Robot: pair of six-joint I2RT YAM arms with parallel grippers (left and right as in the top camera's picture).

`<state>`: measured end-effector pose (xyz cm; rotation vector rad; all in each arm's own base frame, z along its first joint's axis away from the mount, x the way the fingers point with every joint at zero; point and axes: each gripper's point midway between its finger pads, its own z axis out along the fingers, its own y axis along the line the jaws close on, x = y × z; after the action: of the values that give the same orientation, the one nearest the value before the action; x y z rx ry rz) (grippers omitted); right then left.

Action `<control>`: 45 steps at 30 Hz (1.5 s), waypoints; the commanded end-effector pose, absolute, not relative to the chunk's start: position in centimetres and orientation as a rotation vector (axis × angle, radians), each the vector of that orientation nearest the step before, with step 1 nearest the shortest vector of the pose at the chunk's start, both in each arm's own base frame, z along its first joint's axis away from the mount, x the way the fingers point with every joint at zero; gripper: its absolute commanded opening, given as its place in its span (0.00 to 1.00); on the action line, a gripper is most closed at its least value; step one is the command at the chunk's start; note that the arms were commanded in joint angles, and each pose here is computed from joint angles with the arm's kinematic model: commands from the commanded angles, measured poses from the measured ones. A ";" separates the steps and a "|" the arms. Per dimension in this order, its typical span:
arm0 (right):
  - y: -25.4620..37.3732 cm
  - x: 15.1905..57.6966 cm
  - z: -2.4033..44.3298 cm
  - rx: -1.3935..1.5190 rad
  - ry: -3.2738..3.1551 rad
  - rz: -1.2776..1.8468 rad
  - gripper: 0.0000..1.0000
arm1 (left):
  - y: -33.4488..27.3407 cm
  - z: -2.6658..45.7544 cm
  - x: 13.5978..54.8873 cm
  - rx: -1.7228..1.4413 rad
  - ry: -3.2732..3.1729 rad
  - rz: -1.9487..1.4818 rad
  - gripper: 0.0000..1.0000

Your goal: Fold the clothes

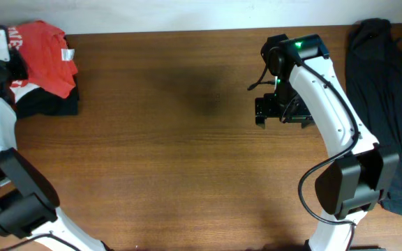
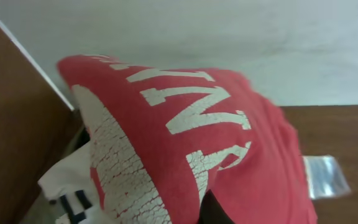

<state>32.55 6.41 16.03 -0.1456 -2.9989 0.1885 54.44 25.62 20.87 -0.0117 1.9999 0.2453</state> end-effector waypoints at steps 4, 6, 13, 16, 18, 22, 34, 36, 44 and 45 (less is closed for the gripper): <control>6.2 32.4 16.7 -0.200 -3.004 0.215 0.99 | 36.8 13.0 51.4 -0.249 2.081 0.467 0.22; 6.2 32.3 16.7 -0.220 -3.003 0.217 0.99 | 38.6 14.3 50.7 -0.350 2.013 0.457 0.99; 6.6 33.3 18.7 -0.246 -3.106 0.161 0.99 | 31.0 30.9 49.6 -0.302 1.765 0.097 0.99; 6.1 30.3 26.4 -0.269 -3.321 0.034 0.99 | 21.8 36.5 46.4 -0.321 1.769 -0.375 0.99; 7.7 25.8 31.1 -0.191 -3.456 -0.215 0.99 | 14.7 36.4 45.0 -0.276 1.873 -0.597 0.99; 7.0 16.6 34.9 -0.184 -3.649 -0.442 0.99 | 3.1 31.9 45.0 -0.191 2.130 -0.747 0.99; 1.1 9.8 36.6 -0.402 -3.908 -0.538 0.99 | -10.8 27.3 43.2 0.081 2.385 -0.532 0.99; 1.1 9.8 36.6 -0.402 -3.908 -0.538 0.99 | -10.8 27.3 43.2 0.082 2.384 -0.532 0.99; -0.1 9.3 36.7 -0.613 -3.920 -0.473 0.99 | -10.8 27.3 43.2 0.082 2.384 -0.532 0.99; -1.1 8.5 36.9 -0.796 -3.933 -0.428 0.99 | -10.8 27.3 43.2 0.081 2.384 -0.531 0.99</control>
<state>9.73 0.59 36.75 -0.5247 -3.9145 -0.5020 43.53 -11.00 26.84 0.0641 2.3967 -0.5518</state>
